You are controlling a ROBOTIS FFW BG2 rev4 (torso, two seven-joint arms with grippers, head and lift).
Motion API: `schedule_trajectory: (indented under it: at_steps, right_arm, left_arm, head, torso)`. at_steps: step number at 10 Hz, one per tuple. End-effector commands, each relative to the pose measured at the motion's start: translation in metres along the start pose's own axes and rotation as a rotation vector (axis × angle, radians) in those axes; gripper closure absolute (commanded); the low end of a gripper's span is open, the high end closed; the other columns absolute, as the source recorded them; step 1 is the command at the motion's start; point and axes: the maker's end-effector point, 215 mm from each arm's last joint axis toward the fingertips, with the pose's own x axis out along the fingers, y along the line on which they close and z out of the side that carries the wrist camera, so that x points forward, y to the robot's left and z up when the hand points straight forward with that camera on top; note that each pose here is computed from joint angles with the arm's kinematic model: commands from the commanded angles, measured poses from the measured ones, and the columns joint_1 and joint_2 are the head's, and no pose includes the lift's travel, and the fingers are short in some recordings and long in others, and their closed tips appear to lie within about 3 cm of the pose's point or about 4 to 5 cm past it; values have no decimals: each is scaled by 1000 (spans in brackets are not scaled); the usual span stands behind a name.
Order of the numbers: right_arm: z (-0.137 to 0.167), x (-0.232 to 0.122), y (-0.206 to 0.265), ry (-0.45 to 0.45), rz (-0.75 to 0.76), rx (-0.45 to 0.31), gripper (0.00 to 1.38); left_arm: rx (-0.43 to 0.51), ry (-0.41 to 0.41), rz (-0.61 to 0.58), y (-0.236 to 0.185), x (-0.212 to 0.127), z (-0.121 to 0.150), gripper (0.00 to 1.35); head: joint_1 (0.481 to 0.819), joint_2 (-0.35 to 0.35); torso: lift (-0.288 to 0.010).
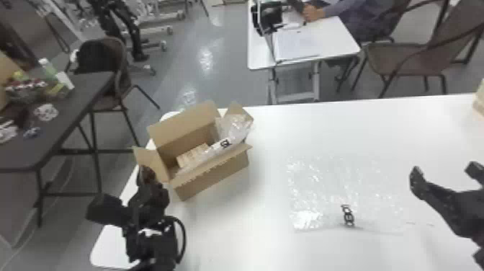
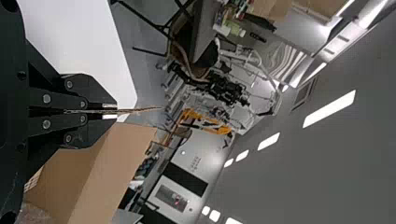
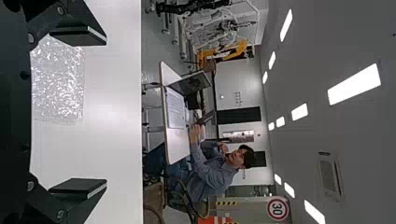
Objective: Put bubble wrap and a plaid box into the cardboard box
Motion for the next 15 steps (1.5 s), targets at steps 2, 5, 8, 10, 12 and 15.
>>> schedule_trajectory:
  at_steps: [2,5,8,10,12,15]
  right_arm:
    - [-2,1,0,8,2,1,214]
    - [-4,2,2,15,8,7,214]
    - [-6,4,5,26,26,7,214]
    - [-8,5,7,32,35,9,214]
    - [-9,6,8,36,43,9,214]
    - [-8,6,9,38,46,5,214]
  left_arm:
    - [-35,-107,130,7,-31,11,1219]
    - [-53,-239,288,13,-67,26,1219]
    - [-80,-307,321,16,-71,35,1219]
    - [-93,-324,324,18,-72,38,1161]
    - [-77,-337,302,18,-70,44,331]
    - [-36,-397,309,22,-75,60,47]
  head:
    - [695,292]
    - [695,299]
    - [695,301]
    - [695,304]
    - [695,308]
    - [695,319]
  torso:
    - [-107]
    - [-107]
    - [-107]
    - [-107]
    - [-107]
    - [-107]
